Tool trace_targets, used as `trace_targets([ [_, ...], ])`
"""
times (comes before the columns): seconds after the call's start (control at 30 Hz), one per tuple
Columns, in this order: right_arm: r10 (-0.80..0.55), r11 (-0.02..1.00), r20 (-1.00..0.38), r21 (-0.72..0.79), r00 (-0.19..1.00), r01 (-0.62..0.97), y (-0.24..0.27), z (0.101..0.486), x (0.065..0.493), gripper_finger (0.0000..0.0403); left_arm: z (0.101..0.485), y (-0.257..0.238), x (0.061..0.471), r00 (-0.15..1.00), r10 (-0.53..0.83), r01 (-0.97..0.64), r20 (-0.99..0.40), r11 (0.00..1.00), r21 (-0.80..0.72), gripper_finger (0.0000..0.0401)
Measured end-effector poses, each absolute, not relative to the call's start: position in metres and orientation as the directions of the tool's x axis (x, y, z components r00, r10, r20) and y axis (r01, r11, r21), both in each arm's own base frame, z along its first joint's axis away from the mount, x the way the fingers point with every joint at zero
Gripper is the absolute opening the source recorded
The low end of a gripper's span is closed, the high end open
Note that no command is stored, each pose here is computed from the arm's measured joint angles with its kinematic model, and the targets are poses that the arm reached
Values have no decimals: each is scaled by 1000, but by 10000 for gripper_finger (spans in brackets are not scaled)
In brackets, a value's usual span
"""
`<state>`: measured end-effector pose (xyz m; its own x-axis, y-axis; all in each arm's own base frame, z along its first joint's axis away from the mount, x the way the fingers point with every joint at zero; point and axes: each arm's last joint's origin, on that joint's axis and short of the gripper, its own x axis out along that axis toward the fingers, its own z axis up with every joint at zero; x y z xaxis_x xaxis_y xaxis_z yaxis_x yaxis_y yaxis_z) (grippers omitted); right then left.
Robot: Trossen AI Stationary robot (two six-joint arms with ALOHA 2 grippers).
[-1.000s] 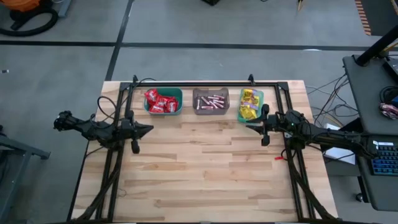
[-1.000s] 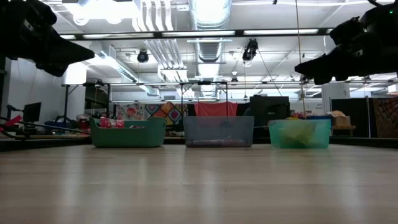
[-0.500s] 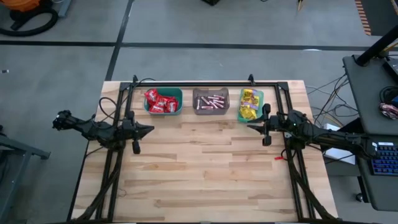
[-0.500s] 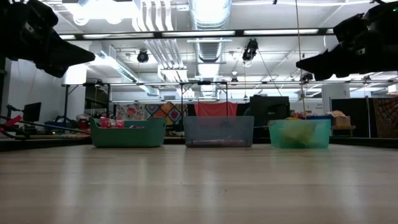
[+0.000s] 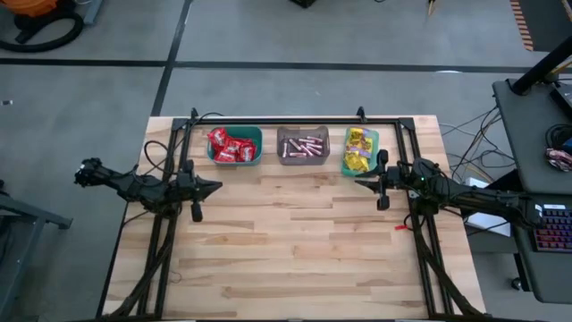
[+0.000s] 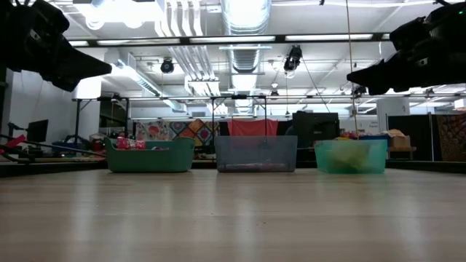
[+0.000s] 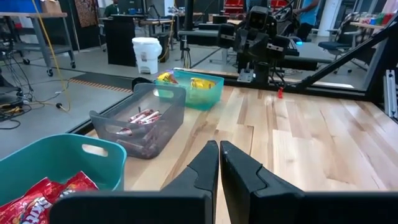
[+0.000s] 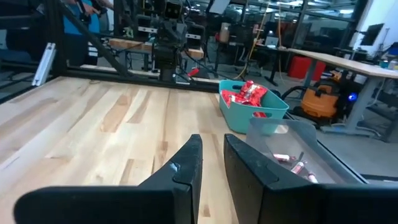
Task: Sort candy
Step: Return to Home Position
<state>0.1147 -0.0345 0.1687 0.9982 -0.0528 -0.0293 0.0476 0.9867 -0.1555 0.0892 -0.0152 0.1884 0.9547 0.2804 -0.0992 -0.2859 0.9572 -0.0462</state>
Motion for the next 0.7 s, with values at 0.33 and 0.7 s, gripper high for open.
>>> trace_targets([
  [0.33, -132, 978, -34, -166, 991, 124, -37, 168, 115, 63, 188, -15, 90, 954, 281, -286, -102, 957, -44, 0],
  [0.7, -131, 984, -54, -128, 990, 124, -37, 166, 115, 64, 188, -15, 90, 954, 281, -286, -102, 957, -44, 0],
])
